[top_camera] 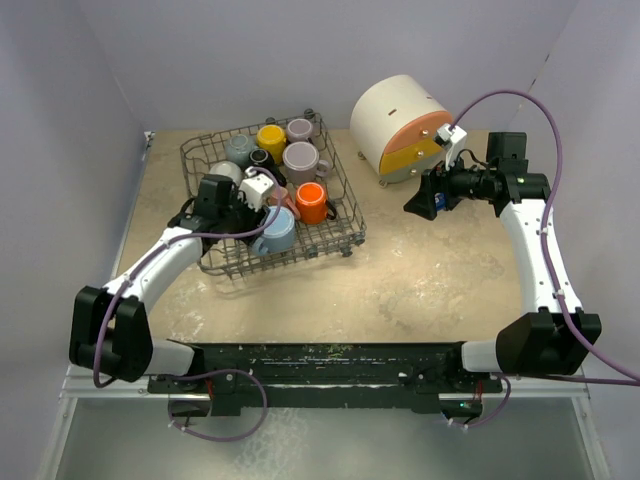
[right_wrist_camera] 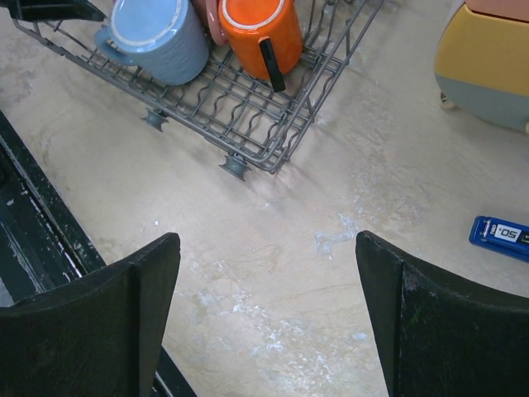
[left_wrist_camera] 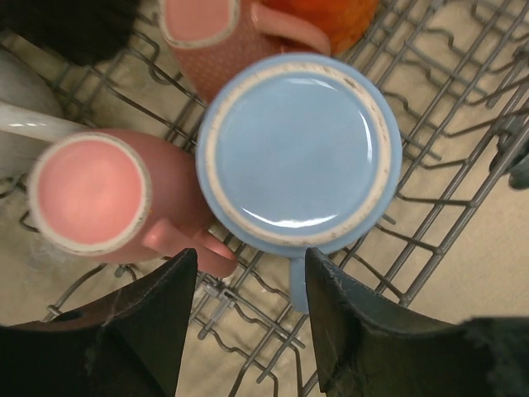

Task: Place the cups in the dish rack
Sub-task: Turn the cup upside down in the dish rack.

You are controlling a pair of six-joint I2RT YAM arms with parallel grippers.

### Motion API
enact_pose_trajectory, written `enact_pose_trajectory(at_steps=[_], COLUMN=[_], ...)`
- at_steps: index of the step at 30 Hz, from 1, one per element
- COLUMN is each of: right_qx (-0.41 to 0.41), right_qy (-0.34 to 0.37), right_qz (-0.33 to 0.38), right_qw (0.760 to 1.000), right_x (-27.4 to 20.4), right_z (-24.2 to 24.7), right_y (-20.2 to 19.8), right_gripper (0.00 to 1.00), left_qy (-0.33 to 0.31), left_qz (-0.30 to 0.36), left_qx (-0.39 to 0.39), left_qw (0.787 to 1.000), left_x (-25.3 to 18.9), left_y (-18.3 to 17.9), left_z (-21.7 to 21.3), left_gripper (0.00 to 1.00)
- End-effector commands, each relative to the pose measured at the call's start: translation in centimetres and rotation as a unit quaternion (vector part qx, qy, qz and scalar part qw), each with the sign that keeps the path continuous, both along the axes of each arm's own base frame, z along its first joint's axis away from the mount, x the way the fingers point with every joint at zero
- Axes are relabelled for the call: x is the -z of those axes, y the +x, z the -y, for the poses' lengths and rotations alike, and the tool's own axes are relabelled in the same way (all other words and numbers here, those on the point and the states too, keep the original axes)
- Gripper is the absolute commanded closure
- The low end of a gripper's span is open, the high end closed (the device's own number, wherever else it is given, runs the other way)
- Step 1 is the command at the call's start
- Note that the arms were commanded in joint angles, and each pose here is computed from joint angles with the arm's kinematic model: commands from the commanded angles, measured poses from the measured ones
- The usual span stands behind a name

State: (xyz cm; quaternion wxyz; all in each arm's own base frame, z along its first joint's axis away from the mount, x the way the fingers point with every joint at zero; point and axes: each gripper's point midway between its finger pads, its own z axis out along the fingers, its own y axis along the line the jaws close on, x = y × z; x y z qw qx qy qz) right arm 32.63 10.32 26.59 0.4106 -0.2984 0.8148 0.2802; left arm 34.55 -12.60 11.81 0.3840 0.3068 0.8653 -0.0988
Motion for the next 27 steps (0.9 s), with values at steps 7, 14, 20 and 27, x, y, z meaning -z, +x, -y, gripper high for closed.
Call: enact_pose_trajectory(at_steps=[7, 14, 20, 27], right_qx=[-0.006, -0.011, 0.017, 0.079], right_qy=[-0.005, -0.013, -0.056, -0.097], right_qz=[0.043, 0.067, 0.115, 0.211], right_qw=[0.999, 0.998, 0.992, 0.969], right_x=[-2.1, -3.6, -6.0, -11.9], right_z=[0.1, 0.2, 1.8, 4.2], right_y=[0.3, -0.2, 1.0, 2.7], right_gripper=[0.12, 0.07, 0.00, 0.00], left_qy=[-0.087, -0.174, -0.233, -0.271], left_qz=[0.084, 0.118, 0.144, 0.145], left_qx=[-0.070, -0.201, -0.222, -0.229], left_qw=[0.990, 0.957, 0.936, 0.923], left_x=[-7.8, -13.2, -19.4, -25.7], left_y=[-0.2, -2.1, -3.5, -3.5], left_z=[-0.1, -2.3, -2.4, -1.9], left_gripper=[0.39, 0.01, 0.01, 0.01])
